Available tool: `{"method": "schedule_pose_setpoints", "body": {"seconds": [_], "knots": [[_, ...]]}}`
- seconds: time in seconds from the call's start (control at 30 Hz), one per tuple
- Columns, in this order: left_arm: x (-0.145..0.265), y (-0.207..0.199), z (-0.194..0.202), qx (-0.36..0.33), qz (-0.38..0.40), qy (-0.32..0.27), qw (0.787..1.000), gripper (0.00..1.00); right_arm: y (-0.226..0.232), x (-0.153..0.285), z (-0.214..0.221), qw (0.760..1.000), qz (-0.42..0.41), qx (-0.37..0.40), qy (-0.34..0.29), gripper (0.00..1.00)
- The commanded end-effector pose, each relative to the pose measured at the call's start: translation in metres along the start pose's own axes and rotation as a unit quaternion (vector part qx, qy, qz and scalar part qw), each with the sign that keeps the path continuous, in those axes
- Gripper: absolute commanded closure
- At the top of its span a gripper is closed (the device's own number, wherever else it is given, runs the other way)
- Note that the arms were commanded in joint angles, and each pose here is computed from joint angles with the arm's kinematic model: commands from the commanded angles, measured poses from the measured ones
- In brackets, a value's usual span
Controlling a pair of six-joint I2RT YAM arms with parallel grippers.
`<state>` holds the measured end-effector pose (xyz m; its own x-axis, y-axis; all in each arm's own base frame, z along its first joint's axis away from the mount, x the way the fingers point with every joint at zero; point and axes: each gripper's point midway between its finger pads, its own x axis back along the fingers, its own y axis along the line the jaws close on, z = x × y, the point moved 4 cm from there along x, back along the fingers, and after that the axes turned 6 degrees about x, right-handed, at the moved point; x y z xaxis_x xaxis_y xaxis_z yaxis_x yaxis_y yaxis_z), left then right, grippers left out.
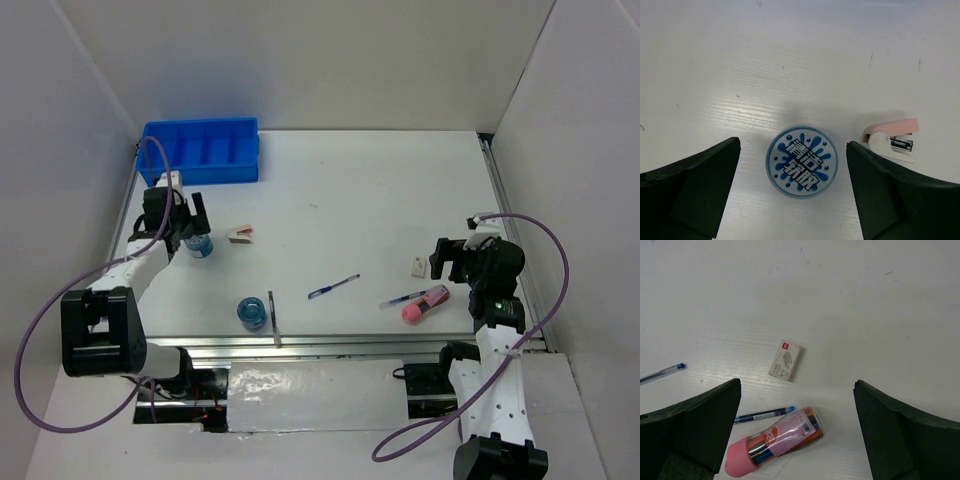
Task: Sort the stationery into containers
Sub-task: Place the stationery at the center of the board, then pick up the stationery from the center of the board.
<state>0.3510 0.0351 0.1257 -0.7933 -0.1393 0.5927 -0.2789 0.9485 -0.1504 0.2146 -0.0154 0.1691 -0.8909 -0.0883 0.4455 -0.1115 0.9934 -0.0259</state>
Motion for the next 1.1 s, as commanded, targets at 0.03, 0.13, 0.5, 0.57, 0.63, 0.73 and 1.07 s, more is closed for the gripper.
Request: {"method": "schedule_pose_setpoints", "body": {"seconds": [0.03,0.13,0.5,0.57,0.63,0.73,1.07], "knots": [[0.02,0.0,-0.016,-0.004,0.023,0.033,0.999,0.01,-0.003,0.0,-0.013,0.999,0.005,0.009,-0.032,0.0],[0.031,0.0,-0.019,-0.026,0.037,0.074,0.996,0.01,-0.003,0.0,-0.013,0.999,0.006,0.008,-0.032,0.0],[0.051,-0.005,0.022,-0.022,0.125,0.048,0.991,0.03,-0.003,0.001,-0.013,0.999,0.007,0.008,-0.034,0.0],[0.051,-0.004,0.028,-0.023,0.122,0.028,0.992,0.03,-0.003,0.0,-0.012,0.999,0.007,0.008,-0.033,0.0],[0.049,-0.003,0.031,-0.03,0.11,0.015,0.993,0.03,-0.003,0.001,-0.014,0.999,0.007,0.008,-0.034,0.0],[0.04,0.001,0.037,-0.027,0.086,0.022,0.996,0.03,-0.003,0.0,-0.013,0.999,0.007,0.007,-0.033,0.0],[0.015,-0.002,0.022,-0.03,0.079,0.007,0.996,0.01,-0.004,-0.001,-0.012,1.0,0.009,0.005,-0.03,0.0]]}}
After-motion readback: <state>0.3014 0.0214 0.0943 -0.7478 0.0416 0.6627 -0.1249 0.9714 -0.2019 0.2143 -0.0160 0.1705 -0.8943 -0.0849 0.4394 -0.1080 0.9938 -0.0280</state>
